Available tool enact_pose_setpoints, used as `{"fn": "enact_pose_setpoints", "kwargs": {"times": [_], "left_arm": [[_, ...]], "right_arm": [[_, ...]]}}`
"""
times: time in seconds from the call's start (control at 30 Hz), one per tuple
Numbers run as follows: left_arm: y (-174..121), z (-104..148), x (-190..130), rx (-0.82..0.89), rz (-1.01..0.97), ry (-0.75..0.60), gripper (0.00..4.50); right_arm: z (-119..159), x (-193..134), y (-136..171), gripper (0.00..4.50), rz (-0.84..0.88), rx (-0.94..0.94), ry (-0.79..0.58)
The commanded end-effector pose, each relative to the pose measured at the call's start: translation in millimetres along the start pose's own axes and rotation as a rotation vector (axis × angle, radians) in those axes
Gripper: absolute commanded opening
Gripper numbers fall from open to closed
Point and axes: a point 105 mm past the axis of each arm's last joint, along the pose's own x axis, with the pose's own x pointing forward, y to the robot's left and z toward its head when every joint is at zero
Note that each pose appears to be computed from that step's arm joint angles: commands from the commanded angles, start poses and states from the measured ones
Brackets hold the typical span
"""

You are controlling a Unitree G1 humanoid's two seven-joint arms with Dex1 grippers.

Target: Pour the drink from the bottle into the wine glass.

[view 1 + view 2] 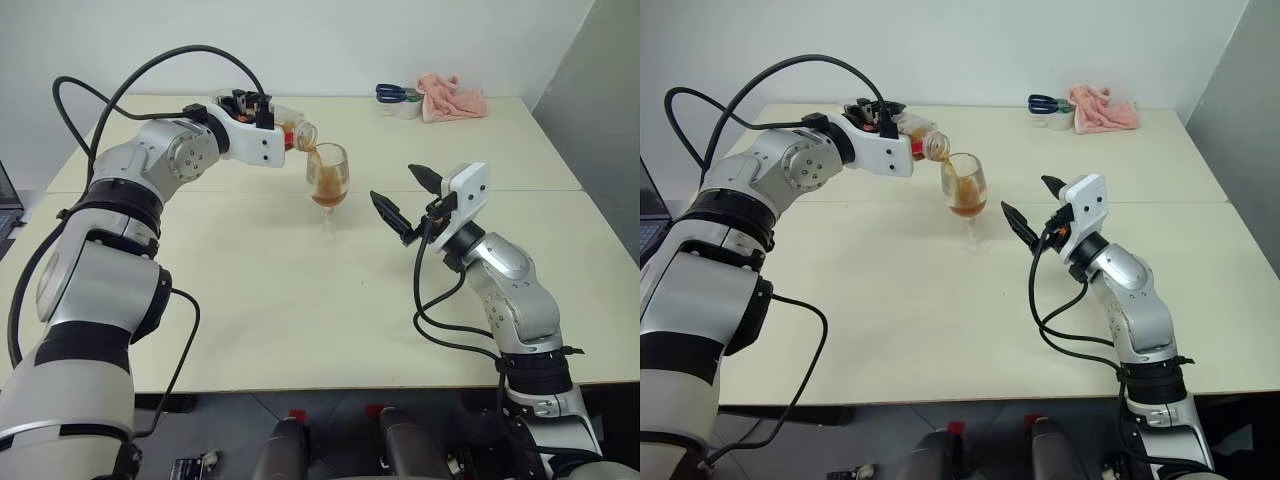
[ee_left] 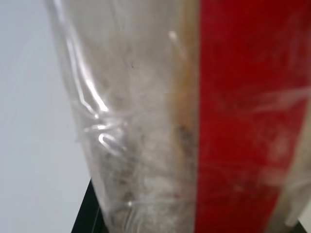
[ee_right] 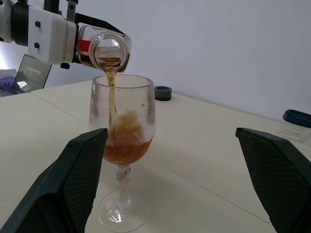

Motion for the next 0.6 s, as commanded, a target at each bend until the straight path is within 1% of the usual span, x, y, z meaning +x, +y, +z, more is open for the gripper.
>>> {"fn": "enact_pose_setpoints", "kwargs": {"times": [0.03,0.6], "left_arm": [[27.9,-4.5,-3.9,0.029,0.069,0.014,1.61],[28.9,-2.8,-1.6,0.016,0.075,0.013,1.61]], "right_arm": [[15.1,-0.4,1.9,4.5,0.008,-0.036,-0.053],[16.1,-1.8,-2.8,4.5,-0.008,-0.039,-0.051]]}}
